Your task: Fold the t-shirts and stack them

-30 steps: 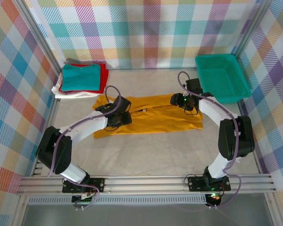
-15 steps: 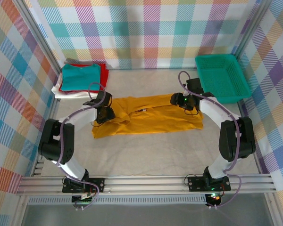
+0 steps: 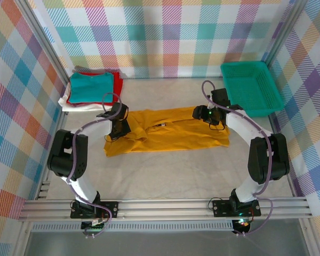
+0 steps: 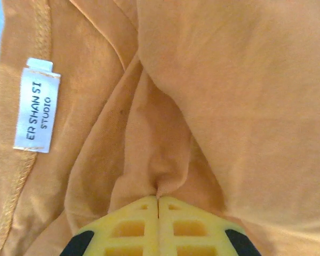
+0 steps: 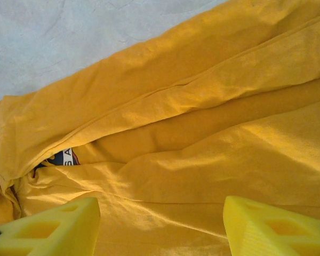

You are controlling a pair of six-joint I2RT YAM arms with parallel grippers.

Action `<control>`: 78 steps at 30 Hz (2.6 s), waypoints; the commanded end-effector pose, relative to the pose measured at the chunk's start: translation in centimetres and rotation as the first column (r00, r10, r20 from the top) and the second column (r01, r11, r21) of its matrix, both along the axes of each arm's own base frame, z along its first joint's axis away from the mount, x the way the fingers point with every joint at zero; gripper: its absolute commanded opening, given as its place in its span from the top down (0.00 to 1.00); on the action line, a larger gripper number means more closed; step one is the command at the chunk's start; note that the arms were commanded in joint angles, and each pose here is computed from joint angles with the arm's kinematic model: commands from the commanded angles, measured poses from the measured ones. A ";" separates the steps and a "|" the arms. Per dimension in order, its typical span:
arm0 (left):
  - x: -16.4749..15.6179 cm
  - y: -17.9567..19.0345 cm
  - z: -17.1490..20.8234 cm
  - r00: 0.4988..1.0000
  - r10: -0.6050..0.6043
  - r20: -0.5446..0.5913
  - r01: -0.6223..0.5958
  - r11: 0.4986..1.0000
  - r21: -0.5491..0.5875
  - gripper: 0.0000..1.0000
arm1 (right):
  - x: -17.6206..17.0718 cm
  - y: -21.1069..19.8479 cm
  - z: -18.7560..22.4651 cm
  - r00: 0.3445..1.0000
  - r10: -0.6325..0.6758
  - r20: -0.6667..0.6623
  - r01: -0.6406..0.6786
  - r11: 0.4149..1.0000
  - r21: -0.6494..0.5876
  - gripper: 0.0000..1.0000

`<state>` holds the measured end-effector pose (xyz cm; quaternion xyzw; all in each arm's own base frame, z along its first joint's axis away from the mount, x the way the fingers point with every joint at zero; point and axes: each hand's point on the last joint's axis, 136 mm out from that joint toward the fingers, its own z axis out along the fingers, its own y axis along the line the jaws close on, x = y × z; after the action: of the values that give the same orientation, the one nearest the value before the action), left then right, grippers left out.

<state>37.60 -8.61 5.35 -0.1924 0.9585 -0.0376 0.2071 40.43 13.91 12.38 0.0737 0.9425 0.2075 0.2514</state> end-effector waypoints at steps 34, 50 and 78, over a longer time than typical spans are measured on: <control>-9.3 3.0 2.7 0.987 0.149 -0.054 -0.152 0.986 -0.061 0.72 | 1.1 -0.7 0.8 1.000 -0.021 -0.008 0.021 0.998 -0.062 0.33; 3.4 0.1 3.5 0.989 0.103 0.108 -0.093 0.991 -0.093 0.74 | 6.6 -2.9 -5.0 0.978 -0.086 -0.188 0.032 0.960 -0.277 0.83; 20.2 -7.1 -4.4 0.994 -0.110 0.028 0.113 0.983 -0.146 0.76 | -12.6 3.0 -8.9 0.872 0.100 -0.480 -0.223 0.952 -0.207 0.77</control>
<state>58.04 -13.26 3.42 -0.2034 0.9396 -0.1157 0.2497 31.39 14.03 2.40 0.0227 0.9983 0.0394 0.0361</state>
